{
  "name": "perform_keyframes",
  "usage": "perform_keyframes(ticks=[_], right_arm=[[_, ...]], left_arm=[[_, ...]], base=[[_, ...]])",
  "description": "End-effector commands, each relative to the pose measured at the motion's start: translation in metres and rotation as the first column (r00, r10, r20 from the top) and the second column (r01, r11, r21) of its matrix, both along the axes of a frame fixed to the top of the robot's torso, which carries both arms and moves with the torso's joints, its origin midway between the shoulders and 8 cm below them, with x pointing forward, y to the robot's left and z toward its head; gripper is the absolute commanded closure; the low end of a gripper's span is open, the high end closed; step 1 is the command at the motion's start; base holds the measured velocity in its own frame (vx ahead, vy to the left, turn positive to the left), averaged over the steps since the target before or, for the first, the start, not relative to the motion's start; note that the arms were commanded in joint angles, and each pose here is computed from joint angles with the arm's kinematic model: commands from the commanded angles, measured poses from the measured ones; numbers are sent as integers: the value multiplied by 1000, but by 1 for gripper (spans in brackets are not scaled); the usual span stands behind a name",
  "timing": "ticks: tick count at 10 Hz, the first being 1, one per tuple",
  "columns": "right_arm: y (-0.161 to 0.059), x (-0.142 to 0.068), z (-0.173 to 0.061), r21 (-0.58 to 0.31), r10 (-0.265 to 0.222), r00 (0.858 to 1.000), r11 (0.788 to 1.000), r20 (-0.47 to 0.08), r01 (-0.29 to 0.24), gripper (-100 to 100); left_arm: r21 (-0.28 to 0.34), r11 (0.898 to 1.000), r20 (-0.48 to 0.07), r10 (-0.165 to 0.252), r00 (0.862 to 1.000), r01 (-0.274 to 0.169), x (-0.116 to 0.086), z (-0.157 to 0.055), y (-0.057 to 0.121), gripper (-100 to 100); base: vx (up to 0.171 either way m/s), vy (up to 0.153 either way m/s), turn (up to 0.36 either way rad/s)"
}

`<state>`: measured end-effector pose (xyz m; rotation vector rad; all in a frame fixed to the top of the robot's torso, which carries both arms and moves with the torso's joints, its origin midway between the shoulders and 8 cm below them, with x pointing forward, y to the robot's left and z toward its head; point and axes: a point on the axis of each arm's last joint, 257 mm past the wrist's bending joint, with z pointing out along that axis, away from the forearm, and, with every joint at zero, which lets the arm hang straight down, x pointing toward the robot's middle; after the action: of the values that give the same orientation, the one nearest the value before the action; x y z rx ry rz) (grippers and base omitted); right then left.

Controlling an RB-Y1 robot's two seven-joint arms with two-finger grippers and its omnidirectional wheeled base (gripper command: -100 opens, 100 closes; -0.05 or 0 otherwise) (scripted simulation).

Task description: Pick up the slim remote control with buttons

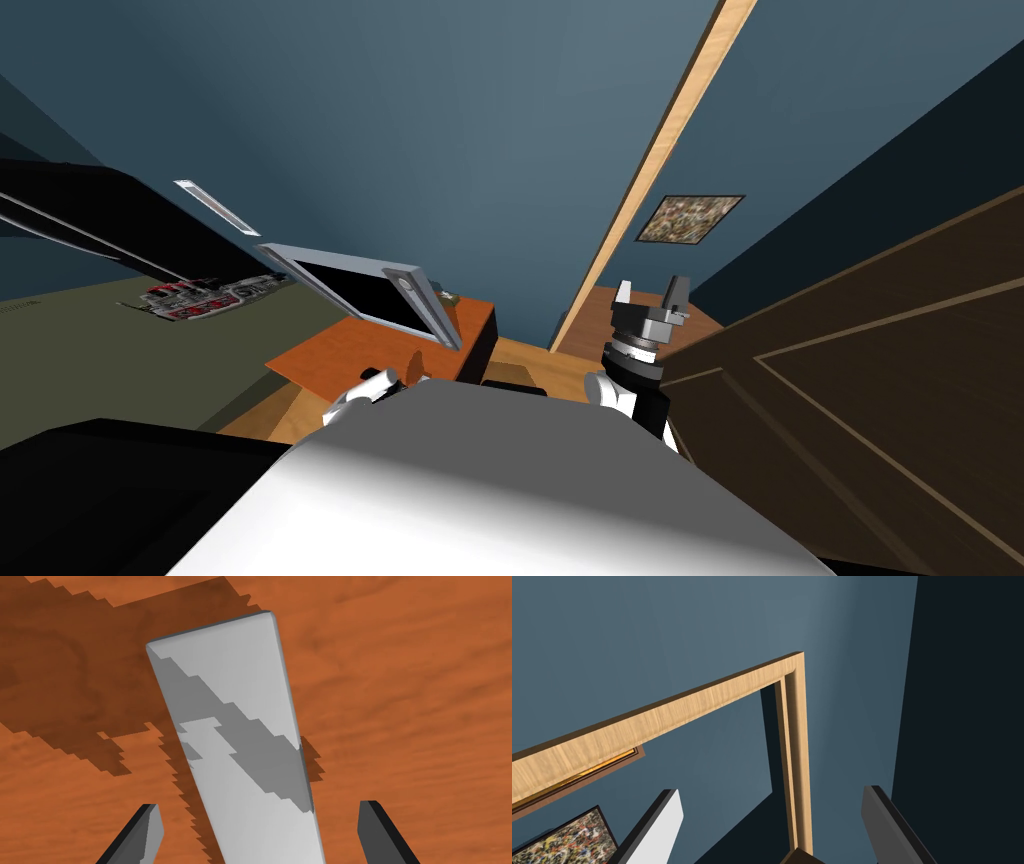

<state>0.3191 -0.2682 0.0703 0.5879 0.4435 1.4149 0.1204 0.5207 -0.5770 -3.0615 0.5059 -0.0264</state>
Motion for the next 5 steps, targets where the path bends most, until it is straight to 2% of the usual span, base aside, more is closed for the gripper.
perform_keyframes(ticks=[1, 2, 3, 5], right_arm=[[0, 0, 0, 0, 0, 1000, 1000, 0, 0, 0], [0, 0, 0, 0, 0, 1000, 1000, 0, 0, 0], [0, 0, 0, 0, 0, 1000, 1000, 0, 0, 0], [0, 0, 0, 0, 0, 1000, 1000, 0, 0, 0]], left_arm=[[3, 1000, 2, -5, 1000, 5, -1, -8, -5, -100], [1, 1000, 1, -2, 1000, 2, -1, -5, -3, -100], [2, 1000, 2, -3, 1000, 3, -1, -5, -3, 100], [-2, 1000, 0, 0, 1000, 0, -2, -6, -5, 100]], base=[[15, 40, 22], [7, 17, 2], [0, 0, 0], [0, 0, 0]])
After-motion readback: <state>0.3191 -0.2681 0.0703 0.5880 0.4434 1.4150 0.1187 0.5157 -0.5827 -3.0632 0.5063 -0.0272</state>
